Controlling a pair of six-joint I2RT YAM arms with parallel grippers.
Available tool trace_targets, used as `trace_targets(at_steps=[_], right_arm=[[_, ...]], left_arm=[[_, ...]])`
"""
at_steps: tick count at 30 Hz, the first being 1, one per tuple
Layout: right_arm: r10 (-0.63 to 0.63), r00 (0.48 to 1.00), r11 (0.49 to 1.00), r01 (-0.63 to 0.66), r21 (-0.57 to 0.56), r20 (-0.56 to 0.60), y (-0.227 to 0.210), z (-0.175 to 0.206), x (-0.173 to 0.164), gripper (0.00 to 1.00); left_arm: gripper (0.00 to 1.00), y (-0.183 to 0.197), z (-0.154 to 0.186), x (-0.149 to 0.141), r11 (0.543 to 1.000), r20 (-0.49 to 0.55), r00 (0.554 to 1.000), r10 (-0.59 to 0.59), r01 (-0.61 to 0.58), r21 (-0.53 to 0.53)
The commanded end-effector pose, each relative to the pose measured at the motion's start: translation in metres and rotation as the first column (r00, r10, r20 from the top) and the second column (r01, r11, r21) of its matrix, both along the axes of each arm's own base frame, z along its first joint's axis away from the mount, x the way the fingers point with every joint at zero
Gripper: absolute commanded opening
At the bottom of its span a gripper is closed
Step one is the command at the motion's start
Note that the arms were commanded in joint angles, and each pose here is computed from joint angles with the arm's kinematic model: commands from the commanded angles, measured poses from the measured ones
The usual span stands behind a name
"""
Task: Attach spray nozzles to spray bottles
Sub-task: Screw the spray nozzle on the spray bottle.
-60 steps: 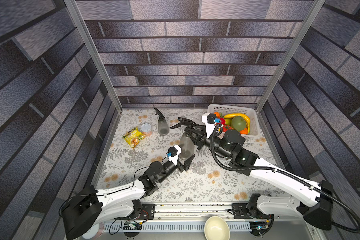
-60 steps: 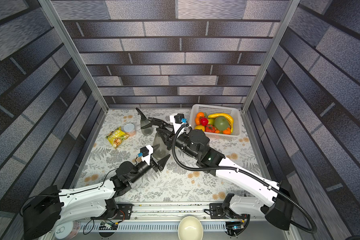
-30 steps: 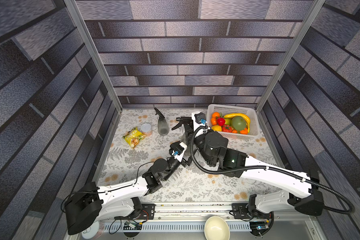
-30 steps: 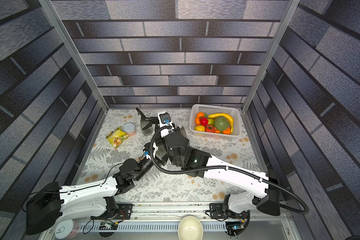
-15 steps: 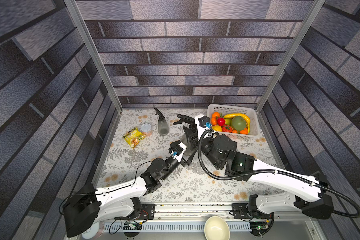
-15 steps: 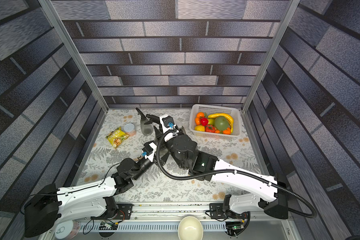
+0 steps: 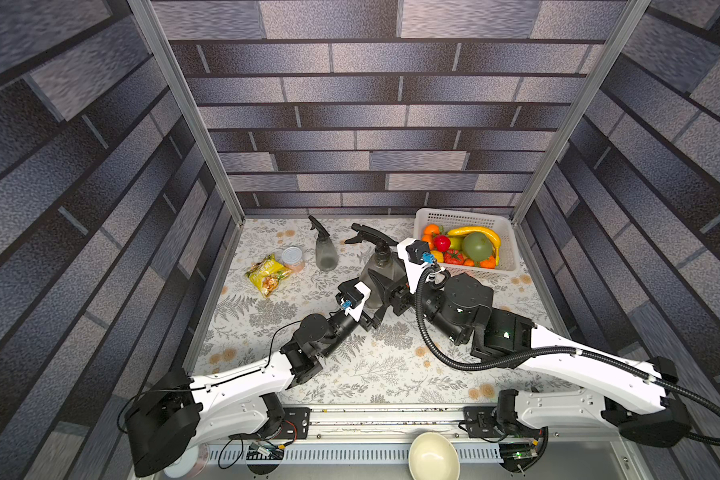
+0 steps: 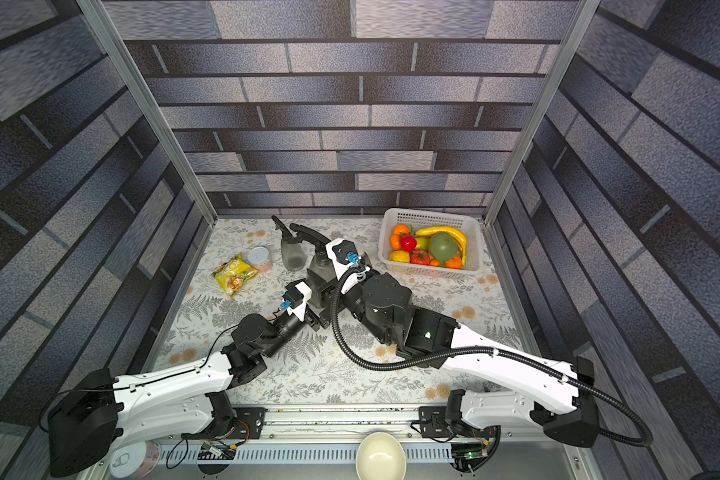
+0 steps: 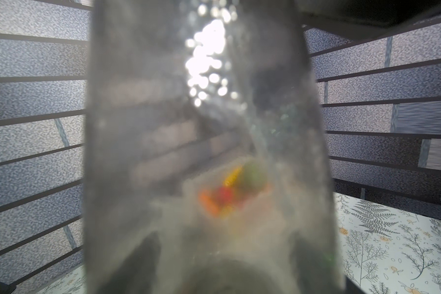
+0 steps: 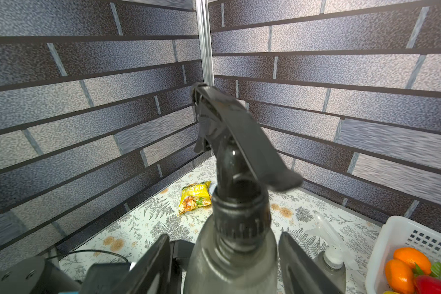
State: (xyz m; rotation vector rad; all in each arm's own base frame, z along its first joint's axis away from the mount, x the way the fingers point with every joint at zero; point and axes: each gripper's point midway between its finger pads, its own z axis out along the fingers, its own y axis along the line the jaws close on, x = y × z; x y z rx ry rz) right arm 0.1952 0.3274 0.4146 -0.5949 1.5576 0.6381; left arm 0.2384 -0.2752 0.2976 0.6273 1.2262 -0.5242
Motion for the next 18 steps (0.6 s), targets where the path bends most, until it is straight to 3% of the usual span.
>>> trace_targets(at_steps=[1, 7, 11, 18], right_arm=[[0.032, 0.999, 0.999, -0.034, -0.037, -0.038, -0.008, -0.013, -0.011, 0.69], [0.043, 0.997, 0.995, -0.048, -0.086, -0.060, -0.025, -0.016, -0.017, 0.67], [0.135, 0.984, 0.985, -0.146, -0.092, -0.114, -0.030, 0.005, -0.022, 0.65], [0.224, 0.960, 0.966, -0.242, -0.095, -0.170, -0.025, 0.046, -0.013, 0.77]], left_arm=[[0.80, 0.003, 0.027, -0.001, 0.997, 0.030, 0.999, -0.013, 0.015, -0.076], [0.80, 0.003, 0.021, -0.001, 0.998, 0.016, 1.000, -0.018, 0.019, -0.059], [0.80, 0.003, 0.012, -0.001, 0.999, 0.000, 1.000, -0.019, 0.019, -0.040], [0.80, 0.002, 0.004, -0.004, 0.999, -0.024, 0.999, -0.036, 0.036, -0.016]])
